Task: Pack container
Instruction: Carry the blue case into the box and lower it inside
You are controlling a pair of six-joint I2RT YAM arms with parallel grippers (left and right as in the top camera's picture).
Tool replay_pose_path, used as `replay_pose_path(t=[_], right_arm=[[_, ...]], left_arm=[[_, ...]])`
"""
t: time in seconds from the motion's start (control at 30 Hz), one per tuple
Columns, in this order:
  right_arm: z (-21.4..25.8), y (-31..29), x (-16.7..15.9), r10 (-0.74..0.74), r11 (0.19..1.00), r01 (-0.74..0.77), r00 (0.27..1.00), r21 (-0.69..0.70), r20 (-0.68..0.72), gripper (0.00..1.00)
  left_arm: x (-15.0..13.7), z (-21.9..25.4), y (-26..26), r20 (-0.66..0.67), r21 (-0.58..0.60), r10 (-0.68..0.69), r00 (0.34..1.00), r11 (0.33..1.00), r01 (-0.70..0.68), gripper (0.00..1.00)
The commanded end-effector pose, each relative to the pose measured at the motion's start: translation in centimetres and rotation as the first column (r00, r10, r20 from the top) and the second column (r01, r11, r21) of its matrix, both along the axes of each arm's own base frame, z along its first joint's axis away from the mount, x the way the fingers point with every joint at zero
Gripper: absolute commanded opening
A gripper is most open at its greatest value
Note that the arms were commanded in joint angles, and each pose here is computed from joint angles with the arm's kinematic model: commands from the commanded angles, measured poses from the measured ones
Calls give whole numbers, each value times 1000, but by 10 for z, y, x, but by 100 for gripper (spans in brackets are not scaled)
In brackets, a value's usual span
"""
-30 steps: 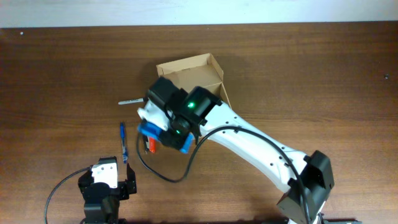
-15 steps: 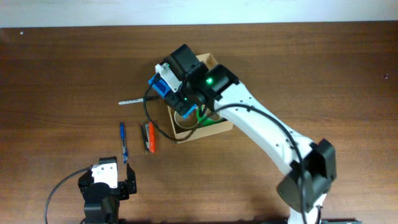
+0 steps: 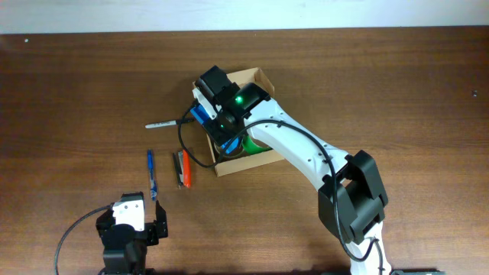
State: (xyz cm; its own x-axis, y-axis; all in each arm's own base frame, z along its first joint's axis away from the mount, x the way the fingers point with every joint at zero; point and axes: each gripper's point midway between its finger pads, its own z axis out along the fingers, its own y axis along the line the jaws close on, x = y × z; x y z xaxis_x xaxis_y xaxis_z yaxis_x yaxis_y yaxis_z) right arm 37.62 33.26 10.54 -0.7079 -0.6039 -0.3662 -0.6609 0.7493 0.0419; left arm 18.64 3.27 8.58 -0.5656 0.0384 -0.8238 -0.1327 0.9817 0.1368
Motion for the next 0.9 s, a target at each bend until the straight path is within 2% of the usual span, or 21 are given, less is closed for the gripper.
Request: replay_pose_path(t=[0.0,0.13,0.43,0.87], right_arm=[[22,-7,10,-59,998,58,997,21,48,24],[38,-17,9,-95,995,94,993,20,70,24],[33,-30,3,-101,994,103,994,-44,52,19],[1,-41,-9,-76,991,77,997,-111,10,19]], left_arm=[[-1,-3,2,-8,21,0,1000,1000,0,100],[-1,-3,2,-8,21,0,1000,1000,0,100],[-1,-3,2,-8,21,0,1000,1000,0,100],[-1,-3,2,-8,21,0,1000,1000,0,100]])
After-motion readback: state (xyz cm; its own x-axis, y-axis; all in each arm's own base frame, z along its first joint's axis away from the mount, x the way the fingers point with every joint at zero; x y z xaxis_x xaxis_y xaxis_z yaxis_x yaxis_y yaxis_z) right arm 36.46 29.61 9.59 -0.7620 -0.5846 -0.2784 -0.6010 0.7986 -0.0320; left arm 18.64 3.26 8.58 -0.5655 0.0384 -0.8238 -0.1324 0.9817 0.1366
